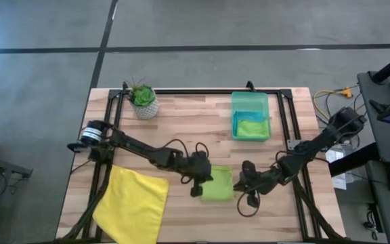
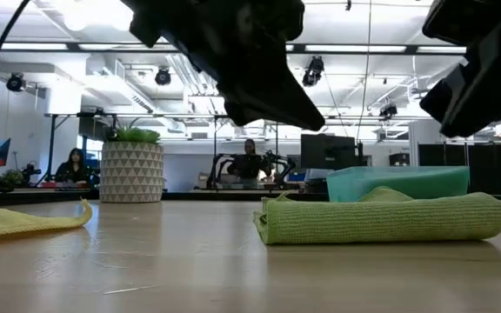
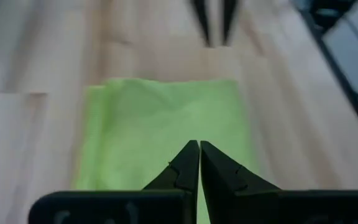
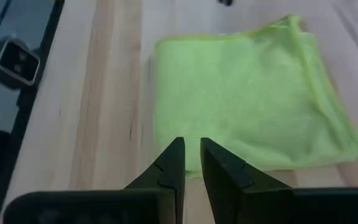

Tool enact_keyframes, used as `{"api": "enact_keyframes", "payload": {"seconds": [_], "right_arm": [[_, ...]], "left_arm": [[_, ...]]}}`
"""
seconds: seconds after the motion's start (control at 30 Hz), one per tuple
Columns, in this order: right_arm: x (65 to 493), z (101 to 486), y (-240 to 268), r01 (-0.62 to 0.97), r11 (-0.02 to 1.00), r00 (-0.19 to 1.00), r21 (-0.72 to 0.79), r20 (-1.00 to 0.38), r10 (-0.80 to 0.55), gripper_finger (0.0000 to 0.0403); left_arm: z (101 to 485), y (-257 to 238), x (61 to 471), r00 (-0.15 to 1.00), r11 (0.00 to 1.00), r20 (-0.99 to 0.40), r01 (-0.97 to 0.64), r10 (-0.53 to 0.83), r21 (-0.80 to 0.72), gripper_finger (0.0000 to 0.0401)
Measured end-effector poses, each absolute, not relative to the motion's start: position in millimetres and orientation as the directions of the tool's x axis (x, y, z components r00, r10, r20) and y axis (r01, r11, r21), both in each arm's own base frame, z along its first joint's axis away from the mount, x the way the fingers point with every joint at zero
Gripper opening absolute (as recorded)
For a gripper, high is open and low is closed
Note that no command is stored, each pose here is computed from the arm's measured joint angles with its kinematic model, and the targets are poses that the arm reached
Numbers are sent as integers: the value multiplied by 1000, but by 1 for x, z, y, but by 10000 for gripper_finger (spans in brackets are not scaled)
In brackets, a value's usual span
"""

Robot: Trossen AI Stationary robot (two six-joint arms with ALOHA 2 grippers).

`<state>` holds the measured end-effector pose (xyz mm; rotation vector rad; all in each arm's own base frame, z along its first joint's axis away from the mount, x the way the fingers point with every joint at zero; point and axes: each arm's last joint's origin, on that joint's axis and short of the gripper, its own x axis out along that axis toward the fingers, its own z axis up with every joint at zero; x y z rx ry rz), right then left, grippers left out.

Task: Fold microfiber towels
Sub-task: Fold the light green towel

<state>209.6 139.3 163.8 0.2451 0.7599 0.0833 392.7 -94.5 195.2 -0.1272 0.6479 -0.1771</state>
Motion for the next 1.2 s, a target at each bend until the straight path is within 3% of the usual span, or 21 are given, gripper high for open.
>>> {"api": "enact_keyframes", "payload": {"seconds": [0.1, 0.23, 0.53, 0.7, 0.87, 1.2], "right_arm": [[211, 158, 141, 2, 973, 714, 231, -682, 161, 54], [216, 155, 144, -23, 973, 730, 232, -661, 175, 88], [226, 138, 152, -151, 984, 733, 94, -657, 175, 238], [232, 126, 156, -183, 982, 706, 41, -690, 161, 295], [236, 113, 160, -201, 979, 666, 42, -727, 168, 317], [235, 114, 160, -191, 979, 653, 67, -736, 178, 301]], "left_arm": [[191, -106, 394, 780, 967, -571, 205, -255, -152, 0], [186, -109, 393, 774, 968, -582, 193, -249, -158, 0], [160, -99, 400, 740, 966, -641, 46, -204, -255, 0], [145, -100, 401, 713, 948, -671, -28, -203, -316, 0], [133, -99, 399, 676, 944, -708, -55, -204, -324, 0], [146, -100, 397, 684, 950, -693, 1, -227, -311, 0]]}}
